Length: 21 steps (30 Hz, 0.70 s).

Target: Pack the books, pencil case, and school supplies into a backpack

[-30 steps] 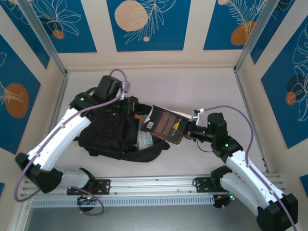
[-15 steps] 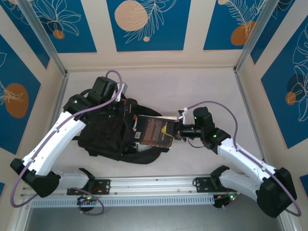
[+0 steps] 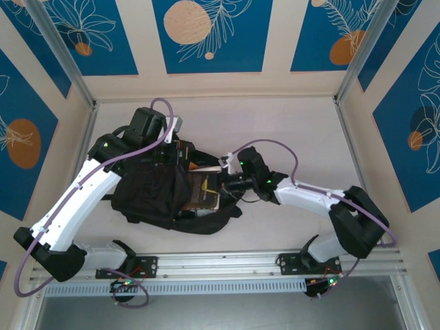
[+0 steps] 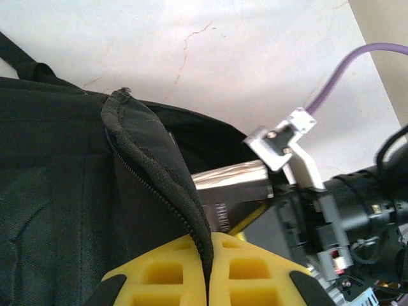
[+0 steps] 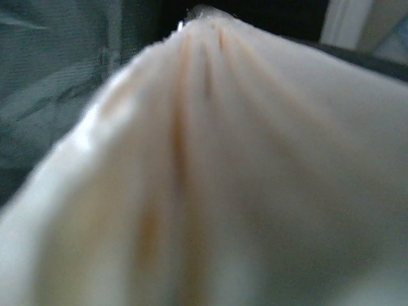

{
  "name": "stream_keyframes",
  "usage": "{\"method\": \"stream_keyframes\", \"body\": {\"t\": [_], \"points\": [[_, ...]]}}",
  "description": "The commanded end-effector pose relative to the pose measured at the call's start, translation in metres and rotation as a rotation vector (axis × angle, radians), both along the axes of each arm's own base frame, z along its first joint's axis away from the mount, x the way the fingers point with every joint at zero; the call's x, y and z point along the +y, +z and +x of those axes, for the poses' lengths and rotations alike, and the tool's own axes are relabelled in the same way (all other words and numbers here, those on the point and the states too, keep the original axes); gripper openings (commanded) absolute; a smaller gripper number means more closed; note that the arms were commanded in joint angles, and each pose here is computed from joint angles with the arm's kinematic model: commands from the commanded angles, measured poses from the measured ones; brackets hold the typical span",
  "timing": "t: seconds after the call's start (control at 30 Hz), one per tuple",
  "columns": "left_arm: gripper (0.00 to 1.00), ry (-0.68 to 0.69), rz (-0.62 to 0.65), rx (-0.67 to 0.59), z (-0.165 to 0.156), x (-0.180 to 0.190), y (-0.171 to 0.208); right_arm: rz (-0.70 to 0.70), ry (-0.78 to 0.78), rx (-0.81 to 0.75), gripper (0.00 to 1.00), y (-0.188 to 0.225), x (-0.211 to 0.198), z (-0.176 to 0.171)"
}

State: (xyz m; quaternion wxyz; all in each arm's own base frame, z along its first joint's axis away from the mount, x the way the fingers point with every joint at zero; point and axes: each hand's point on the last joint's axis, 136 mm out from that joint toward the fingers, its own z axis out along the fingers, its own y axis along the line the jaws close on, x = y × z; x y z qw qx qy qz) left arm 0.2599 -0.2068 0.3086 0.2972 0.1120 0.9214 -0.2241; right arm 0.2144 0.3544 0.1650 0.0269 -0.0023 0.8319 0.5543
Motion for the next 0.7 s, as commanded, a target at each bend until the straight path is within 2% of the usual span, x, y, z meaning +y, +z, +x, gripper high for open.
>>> {"method": "stream_keyframes", "body": {"t": [0.0,0.27,0.33,0.4,0.47,0.67], "points": [[0.0,-0.048,-0.079,-0.06,-0.001,-0.01,0.028,0.043,0.003,-0.067,0.0,0.016,0.033,0.017],[0.0,-0.041,-0.088,-0.031,0.002,-0.015,0.016,0.01,0.084,0.021,0.09,-0.018,0.108,0.034],[0.0,-0.038,-0.085,-0.029,0.004,-0.015,0.015,0.011,0.088,0.044,0.2,-0.029,0.117,0.037],[0.0,-0.03,-0.08,-0.034,0.005,-0.014,0.014,0.025,0.073,0.045,0.38,-0.034,0.117,0.039],[0.0,-0.03,-0.08,-0.031,0.006,-0.014,0.014,0.037,0.056,0.022,0.51,-0.03,0.109,0.041],[0.0,-0.005,-0.068,-0.016,0.013,-0.01,0.002,0.009,0.017,-0.153,0.76,0.003,0.059,0.036]]}}
